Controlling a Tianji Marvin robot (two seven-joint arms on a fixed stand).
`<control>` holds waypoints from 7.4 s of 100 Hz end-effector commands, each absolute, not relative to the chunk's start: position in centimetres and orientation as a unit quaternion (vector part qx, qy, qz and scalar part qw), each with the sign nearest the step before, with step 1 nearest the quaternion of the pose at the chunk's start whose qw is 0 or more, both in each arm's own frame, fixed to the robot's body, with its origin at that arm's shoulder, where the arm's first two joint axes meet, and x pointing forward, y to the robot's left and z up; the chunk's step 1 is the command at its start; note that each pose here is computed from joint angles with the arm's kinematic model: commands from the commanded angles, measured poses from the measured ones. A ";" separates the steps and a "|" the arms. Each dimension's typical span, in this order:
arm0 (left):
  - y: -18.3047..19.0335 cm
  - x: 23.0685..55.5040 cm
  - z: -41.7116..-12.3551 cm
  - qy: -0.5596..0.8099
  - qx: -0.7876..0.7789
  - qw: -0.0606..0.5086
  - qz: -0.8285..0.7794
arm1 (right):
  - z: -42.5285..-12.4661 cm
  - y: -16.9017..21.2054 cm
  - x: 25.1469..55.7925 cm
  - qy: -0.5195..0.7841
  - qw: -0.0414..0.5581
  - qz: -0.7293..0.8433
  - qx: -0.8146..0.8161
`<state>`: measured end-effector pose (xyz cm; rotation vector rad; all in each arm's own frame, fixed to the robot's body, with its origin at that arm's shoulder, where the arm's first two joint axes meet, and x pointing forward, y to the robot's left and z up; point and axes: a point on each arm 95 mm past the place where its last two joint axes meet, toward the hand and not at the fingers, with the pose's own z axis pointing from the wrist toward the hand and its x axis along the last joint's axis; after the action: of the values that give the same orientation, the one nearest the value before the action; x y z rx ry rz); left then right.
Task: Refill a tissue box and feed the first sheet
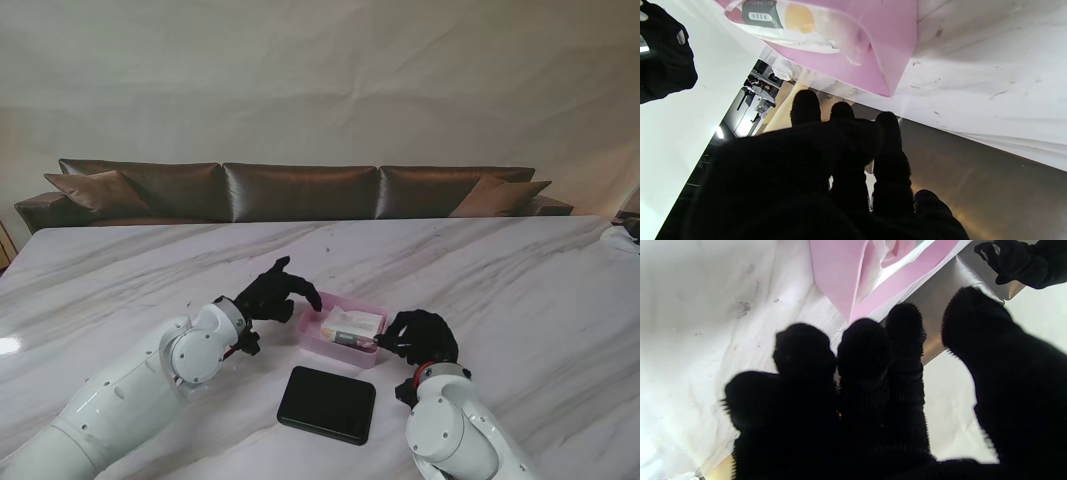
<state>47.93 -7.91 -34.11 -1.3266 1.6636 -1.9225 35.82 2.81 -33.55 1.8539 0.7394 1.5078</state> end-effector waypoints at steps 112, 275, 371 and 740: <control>-8.6 49.8 -35.4 0.613 -0.403 0.161 -0.661 | -35.7 2.5 36.7 0.265 0.292 0.570 0.721; -5.9 49.1 -34.0 0.698 -0.318 0.247 -0.593 | -36.3 2.9 36.8 0.243 0.268 0.582 0.729; -5.8 50.1 -35.4 0.683 -0.266 0.252 -0.632 | -36.6 2.9 36.9 0.240 0.257 0.578 0.736; -7.4 45.9 -26.0 0.656 -0.460 0.002 -0.599 | -35.6 6.0 37.7 0.202 0.183 0.644 0.715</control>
<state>46.21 -6.94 -26.37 -1.4538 2.0111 -1.8737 37.67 5.47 -35.54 2.0083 0.5458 1.8016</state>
